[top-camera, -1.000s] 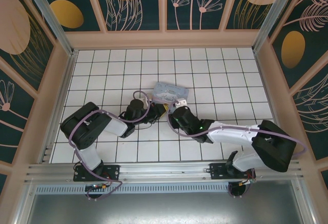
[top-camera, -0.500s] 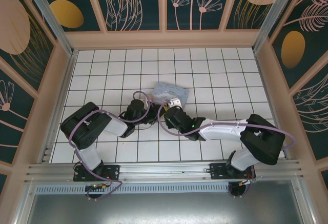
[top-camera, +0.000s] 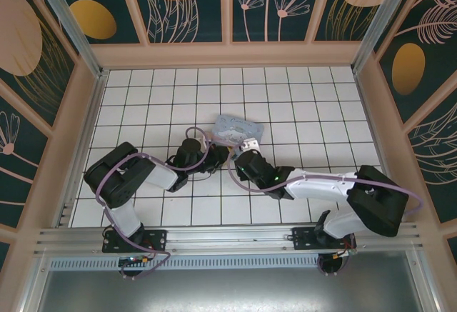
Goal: Unlock the padlock with the key
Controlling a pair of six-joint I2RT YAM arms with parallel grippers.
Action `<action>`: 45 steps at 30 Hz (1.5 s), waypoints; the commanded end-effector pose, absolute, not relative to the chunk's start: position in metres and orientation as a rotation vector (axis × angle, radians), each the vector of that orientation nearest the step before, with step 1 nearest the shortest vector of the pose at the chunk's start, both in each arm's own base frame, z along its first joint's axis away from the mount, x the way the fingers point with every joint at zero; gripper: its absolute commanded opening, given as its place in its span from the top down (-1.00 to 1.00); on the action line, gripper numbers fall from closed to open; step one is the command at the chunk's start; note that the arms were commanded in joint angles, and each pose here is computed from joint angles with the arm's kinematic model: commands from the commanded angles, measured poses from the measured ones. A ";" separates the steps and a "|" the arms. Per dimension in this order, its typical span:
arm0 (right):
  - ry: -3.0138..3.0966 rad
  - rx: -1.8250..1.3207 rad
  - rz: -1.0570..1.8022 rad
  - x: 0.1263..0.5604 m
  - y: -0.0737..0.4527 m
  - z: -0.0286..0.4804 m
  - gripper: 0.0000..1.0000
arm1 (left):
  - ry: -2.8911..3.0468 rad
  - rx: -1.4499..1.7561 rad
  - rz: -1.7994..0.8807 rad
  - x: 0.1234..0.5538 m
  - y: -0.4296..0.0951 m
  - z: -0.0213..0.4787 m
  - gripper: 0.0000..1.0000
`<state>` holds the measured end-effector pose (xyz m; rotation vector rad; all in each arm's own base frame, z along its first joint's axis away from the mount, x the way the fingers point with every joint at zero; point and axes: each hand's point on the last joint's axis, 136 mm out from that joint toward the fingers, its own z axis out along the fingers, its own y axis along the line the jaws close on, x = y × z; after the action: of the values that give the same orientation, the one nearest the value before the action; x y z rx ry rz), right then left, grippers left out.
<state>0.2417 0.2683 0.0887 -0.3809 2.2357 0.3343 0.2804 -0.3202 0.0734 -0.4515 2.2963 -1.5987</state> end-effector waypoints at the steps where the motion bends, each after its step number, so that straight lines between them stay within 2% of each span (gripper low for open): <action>1: 2.247 -0.396 0.286 0.241 0.260 0.085 0.37 | 2.237 -0.380 -1.649 0.283 -0.329 0.093 1.00; 28: 2.274 -0.486 0.148 0.255 0.283 0.062 0.40 | 2.232 -0.376 -1.654 0.284 -0.329 0.096 1.00; 31: 2.277 -0.479 0.133 0.256 0.279 0.060 0.42 | 2.232 -0.374 -1.656 0.283 -0.329 0.096 1.00; 35: 2.280 -0.471 0.114 0.258 0.274 0.058 0.55 | 2.236 -0.375 -1.652 0.283 -0.329 0.095 1.00; 45: 2.288 -0.462 0.090 0.263 0.270 0.053 0.59 | 2.232 -0.372 -1.659 0.283 -0.329 0.098 1.00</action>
<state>0.2525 0.2828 0.0584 -0.4813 2.2868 0.1876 0.2812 -0.3208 0.0745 -0.4502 2.2930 -1.6004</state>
